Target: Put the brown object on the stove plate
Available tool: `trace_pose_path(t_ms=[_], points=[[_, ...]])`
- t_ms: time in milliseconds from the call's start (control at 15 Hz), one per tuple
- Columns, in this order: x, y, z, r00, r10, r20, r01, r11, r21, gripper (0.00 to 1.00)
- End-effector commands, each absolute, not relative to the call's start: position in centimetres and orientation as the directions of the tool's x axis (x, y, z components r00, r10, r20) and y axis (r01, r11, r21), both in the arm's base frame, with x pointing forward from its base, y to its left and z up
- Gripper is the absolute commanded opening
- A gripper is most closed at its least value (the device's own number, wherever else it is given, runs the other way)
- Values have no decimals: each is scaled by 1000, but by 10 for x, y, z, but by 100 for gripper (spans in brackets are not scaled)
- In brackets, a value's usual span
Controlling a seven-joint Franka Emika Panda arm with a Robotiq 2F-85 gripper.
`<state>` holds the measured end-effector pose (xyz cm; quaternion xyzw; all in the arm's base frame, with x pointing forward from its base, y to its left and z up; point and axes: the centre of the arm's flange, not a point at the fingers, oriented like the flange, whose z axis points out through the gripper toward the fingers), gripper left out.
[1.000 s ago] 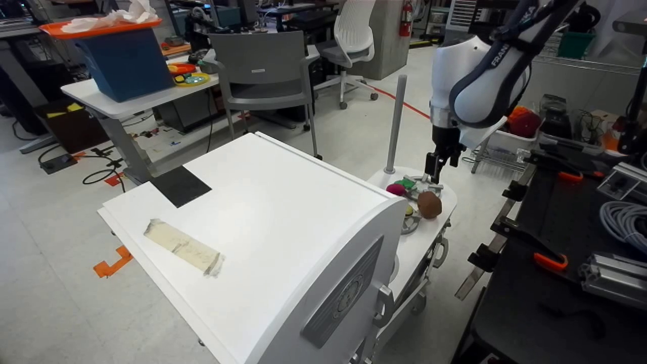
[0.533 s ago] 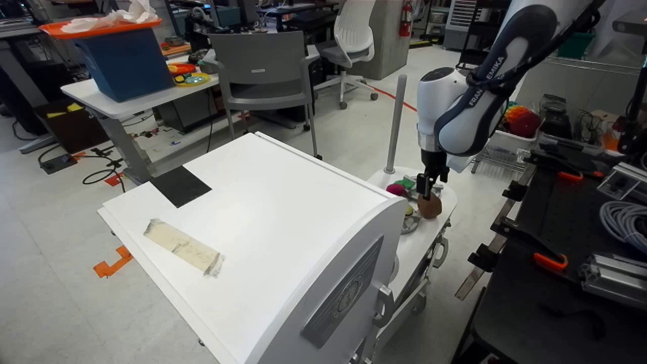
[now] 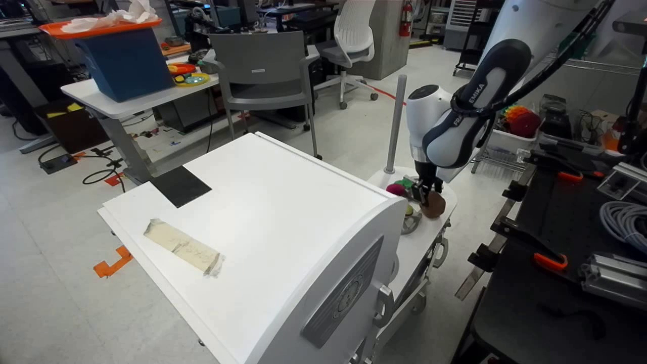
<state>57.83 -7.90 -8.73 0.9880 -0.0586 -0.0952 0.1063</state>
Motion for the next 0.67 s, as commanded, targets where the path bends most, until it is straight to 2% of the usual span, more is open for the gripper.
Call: trace_pose_path(t_ms=[0,67,400,533,600], points=[[594,-84,-104,962,-190,-194,-135,-954,267,42],[595,-84,-105,960,-197,-200,-139,-953,271,33],[591,-77,-70,947,-191,-257,-134,-965,223,3],[592,-77,-56,944,-205,-260,-151,-966,211,5],[595,-78,-49,944,-215,-251,-164,-964,208,3]])
